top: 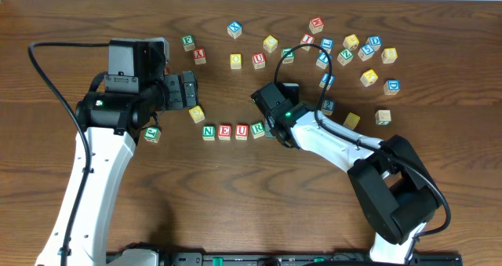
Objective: Spell out NEURIPS
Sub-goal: 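Open the right gripper and raise it off the I block, then move the right gripper back toward the blue P block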
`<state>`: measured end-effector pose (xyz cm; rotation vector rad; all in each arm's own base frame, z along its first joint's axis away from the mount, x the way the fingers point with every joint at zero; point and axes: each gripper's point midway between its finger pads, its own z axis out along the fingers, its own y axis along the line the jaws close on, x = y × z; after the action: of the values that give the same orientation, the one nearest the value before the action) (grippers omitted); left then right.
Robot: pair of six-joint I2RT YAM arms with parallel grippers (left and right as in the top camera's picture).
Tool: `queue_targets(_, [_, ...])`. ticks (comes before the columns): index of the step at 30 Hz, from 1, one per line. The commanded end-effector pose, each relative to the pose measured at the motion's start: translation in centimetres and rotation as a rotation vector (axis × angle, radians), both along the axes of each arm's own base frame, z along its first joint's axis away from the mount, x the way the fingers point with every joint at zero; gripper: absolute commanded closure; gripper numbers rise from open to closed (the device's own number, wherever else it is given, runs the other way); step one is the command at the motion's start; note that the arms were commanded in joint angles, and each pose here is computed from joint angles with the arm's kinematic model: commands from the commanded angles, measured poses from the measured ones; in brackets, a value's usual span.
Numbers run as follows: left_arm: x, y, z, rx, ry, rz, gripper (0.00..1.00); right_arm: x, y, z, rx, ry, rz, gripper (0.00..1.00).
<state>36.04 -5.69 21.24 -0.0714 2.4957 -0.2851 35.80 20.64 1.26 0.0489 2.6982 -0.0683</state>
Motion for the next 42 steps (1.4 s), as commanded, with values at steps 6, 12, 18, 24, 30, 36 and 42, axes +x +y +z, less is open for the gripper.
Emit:
queue_targets(6, [0.3,-0.1,1.3,-0.004,-0.033,-0.006,0.02,0.6,1.0,0.5,0.014,-0.015,0.072,0.68])
queue_targets(12, [0.2,-0.1,1.2,-0.004,-0.033,-0.006,0.02,0.4,1.7,0.4,0.033,0.0,0.117,0.69])
queue_targets(18, [0.2,-0.1,1.2,-0.004,-0.033,-0.006,0.02,0.3,1.9,0.3,0.042,0.01,0.131,0.7])
queue_targets(24, [0.3,-0.1,1.3,-0.004,-0.033,-0.007,0.02,-0.3,2.9,0.3,0.045,0.013,0.165,0.69])
queue_targets(30, [0.3,-0.1,1.3,-0.004,-0.033,-0.006,0.02,-0.4,3.0,0.3,0.035,0.009,0.173,0.69])
queue_targets(36, [0.2,-0.1,1.2,-0.004,-0.033,-0.006,0.02,-0.1,2.4,0.4,0.013,-0.007,0.15,0.68])
queue_targets(42, [0.2,-0.1,1.2,-0.004,-0.033,-0.006,0.02,0.6,1.1,0.6,-0.014,-0.024,0.108,0.67])
